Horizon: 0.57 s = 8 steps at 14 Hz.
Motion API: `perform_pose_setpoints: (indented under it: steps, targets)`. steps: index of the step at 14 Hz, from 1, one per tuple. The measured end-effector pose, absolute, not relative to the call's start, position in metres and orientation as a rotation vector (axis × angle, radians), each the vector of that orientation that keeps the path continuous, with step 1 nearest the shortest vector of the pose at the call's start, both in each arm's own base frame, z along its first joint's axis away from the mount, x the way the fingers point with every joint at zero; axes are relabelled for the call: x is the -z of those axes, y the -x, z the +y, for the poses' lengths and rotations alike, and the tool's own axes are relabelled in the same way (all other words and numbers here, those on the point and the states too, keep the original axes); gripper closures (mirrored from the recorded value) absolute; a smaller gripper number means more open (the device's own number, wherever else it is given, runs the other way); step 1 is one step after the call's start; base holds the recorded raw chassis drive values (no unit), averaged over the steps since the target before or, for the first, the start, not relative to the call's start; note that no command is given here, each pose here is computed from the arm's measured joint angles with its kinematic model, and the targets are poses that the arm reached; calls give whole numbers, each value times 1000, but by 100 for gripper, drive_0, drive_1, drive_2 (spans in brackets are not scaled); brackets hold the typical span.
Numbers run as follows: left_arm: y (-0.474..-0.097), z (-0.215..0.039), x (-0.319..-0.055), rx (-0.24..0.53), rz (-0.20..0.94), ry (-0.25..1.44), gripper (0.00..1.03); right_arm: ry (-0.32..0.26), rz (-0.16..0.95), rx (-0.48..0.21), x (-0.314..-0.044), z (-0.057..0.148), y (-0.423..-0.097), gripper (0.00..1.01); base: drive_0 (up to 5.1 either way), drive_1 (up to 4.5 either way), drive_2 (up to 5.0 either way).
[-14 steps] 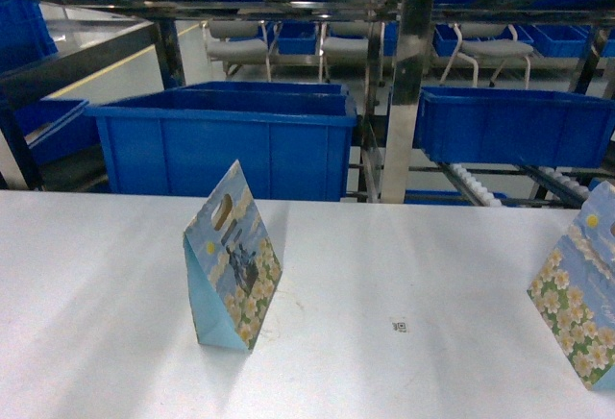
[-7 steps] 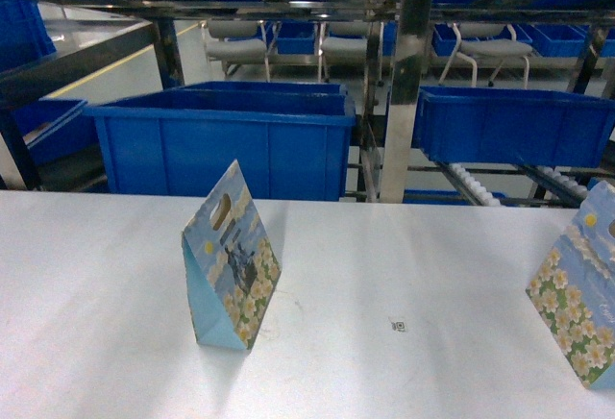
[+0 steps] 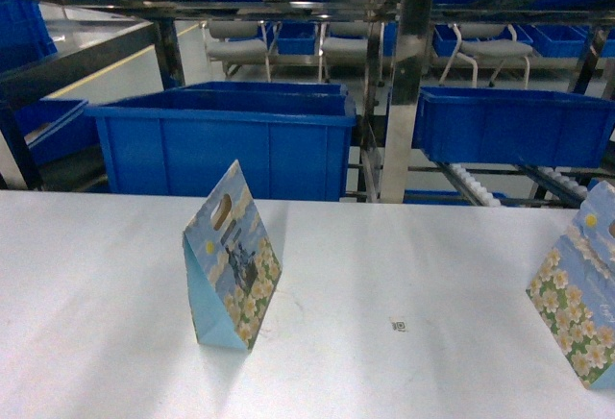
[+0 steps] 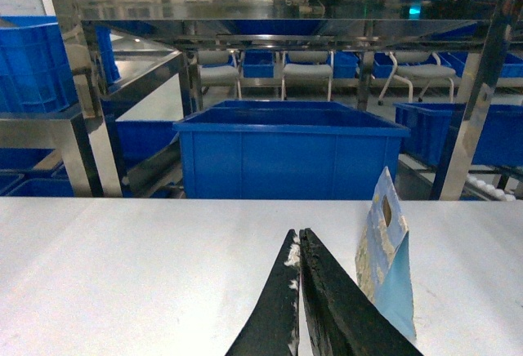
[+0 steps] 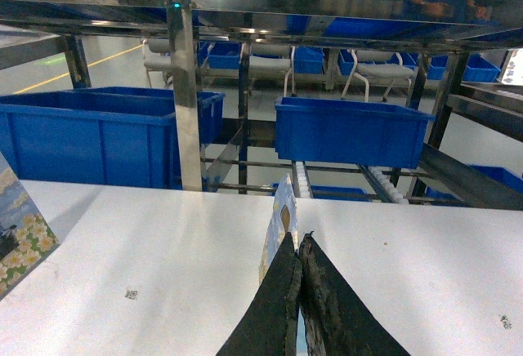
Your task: Move flower gift bag to table near conveyor
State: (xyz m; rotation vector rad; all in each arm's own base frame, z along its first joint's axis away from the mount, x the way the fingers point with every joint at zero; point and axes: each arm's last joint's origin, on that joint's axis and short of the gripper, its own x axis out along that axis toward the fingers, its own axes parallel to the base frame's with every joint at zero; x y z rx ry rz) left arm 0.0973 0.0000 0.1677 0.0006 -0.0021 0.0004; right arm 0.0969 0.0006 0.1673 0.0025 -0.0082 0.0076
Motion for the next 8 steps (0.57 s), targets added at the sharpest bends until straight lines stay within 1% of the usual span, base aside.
perform_pose_setpoints:
  steps: [4,5,6,8]
  targets:
    - [-97,0,-168,0,-2,-1,101,-2,-8,-8,-167,1,-97,98,0,0,0]
    - [-97,0,-168,-1,-2,0,96,-2,-8,-8,-167,1,-97,86,0,0,0]
    - [-97,0,-168,0,-2,0,81,-2,-8,-8,-167,1,-97,71,0,0,0]
    - [-97,0,-168,0,-2,0,56,-2,-8,-8,-167,1,-97,46,0,0,0]
